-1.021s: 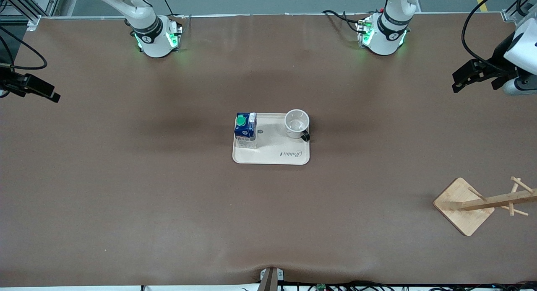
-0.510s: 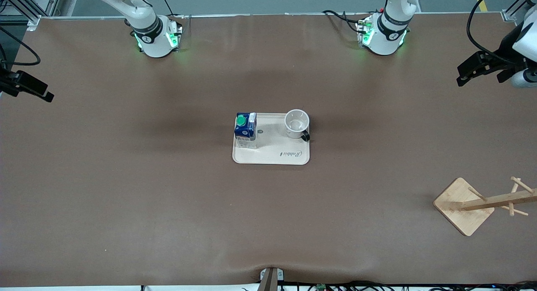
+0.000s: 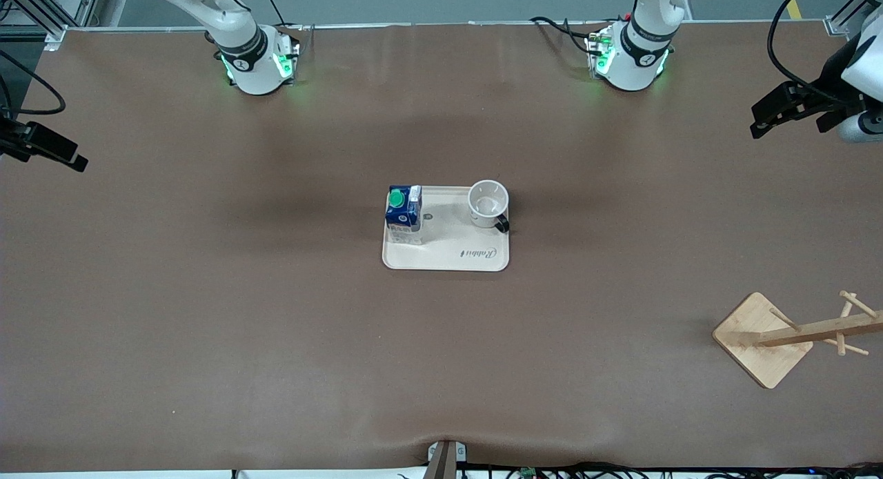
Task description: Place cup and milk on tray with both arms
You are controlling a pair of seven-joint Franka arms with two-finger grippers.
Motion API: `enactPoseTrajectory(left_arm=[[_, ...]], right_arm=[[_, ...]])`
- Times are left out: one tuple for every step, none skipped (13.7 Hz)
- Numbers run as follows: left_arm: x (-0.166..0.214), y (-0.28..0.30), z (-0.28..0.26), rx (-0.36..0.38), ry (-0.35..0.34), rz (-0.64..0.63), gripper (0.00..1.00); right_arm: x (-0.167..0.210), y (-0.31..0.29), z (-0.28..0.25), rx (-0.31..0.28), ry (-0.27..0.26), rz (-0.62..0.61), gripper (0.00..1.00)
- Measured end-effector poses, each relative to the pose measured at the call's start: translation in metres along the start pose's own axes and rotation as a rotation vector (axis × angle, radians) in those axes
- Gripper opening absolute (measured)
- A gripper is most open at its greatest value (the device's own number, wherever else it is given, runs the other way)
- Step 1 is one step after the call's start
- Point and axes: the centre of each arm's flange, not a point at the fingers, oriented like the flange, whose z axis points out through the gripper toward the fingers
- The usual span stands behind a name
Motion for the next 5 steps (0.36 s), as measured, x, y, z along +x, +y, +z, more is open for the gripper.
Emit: enactPoseTrajectory(left_arm=[[-0.0003,-0.0001,0.0001,0.000,-0.002,0.000,1.00],[-0.0009,-0.0001,0.0004,0.001,-0.007,0.000,1.00],[-0.0014,-0.0003,0.0007,0.002,-0.012,0.000,1.00],[-0.0016,-0.0005,0.0004,0.002,-0.013,0.000,1.00],[-0.0017,-0.0006,-0.0014,0.001,-0.009,-0.001,1.00]], right_arm=[[0.0000,0.0000,0.0001,0.000,0.000,0.000,1.00],[0.0001,0.0000,0.0001,0.000,0.000,0.000,1.00],[0.0002,0.0003,0.0002,0.000,0.000,0.001,1.00],[0.0004,0.0006,0.0005,0.000,-0.001,0.001,1.00],[0.0008,0.0009,0.0011,-0.001,-0.002,0.002,1.00]])
